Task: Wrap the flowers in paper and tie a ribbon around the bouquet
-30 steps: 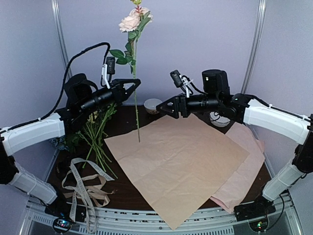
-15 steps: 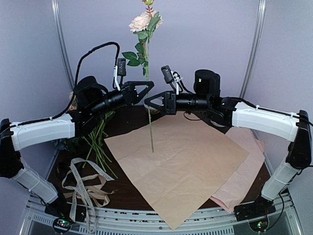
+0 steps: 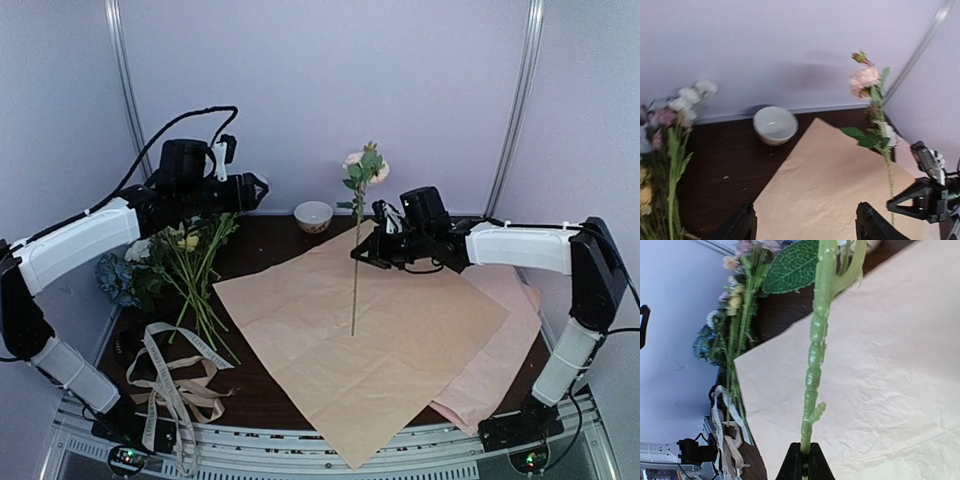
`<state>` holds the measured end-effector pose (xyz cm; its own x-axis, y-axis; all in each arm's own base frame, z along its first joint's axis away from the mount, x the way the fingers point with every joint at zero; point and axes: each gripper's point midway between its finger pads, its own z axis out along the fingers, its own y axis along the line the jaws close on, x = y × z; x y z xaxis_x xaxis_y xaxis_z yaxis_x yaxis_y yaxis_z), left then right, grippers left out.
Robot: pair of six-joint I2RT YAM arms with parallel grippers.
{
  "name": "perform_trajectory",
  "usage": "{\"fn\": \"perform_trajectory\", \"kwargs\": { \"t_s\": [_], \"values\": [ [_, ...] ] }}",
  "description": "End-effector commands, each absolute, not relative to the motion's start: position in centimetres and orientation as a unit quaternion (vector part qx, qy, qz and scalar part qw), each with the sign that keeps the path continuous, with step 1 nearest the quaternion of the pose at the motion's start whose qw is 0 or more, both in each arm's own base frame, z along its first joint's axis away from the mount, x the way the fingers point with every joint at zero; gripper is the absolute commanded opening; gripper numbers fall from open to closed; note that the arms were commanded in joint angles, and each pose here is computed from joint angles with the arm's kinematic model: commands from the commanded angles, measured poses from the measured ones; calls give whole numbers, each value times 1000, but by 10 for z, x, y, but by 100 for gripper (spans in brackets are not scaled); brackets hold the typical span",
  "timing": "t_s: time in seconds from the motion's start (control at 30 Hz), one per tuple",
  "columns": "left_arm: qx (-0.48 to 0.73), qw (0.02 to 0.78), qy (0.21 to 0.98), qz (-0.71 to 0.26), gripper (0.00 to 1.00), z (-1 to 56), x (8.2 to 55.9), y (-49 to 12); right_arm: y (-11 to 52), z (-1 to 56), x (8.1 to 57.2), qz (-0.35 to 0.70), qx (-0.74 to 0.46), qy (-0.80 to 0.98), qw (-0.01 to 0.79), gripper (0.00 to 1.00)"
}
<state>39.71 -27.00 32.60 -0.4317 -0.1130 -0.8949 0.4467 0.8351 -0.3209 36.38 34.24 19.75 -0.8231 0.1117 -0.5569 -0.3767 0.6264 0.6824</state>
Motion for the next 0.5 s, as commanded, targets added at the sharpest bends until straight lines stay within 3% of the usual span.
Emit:
{"fn": "perform_trajectory", "kwargs": {
  "t_s": [0.0,0.17,0.27,0.3,0.37,0.47],
  "values": [
    [-24,471,874,-116,71,254,414,-169,324,119,368,376,6,905,200,0],
    [-67,469,880,-39,72,229,420,-113,316,82,376,346,38,921,178,0],
    [-124,441,889,-9,70,202,423,-72,304,67,377,310,46,934,173,40],
    [-137,437,889,-6,70,195,425,-62,298,67,376,298,44,937,178,46],
    [-150,426,892,-6,70,182,429,-51,288,69,376,274,38,941,193,52],
    [-155,405,901,-29,69,162,441,-46,280,80,375,251,20,944,212,54]
  ]
}}
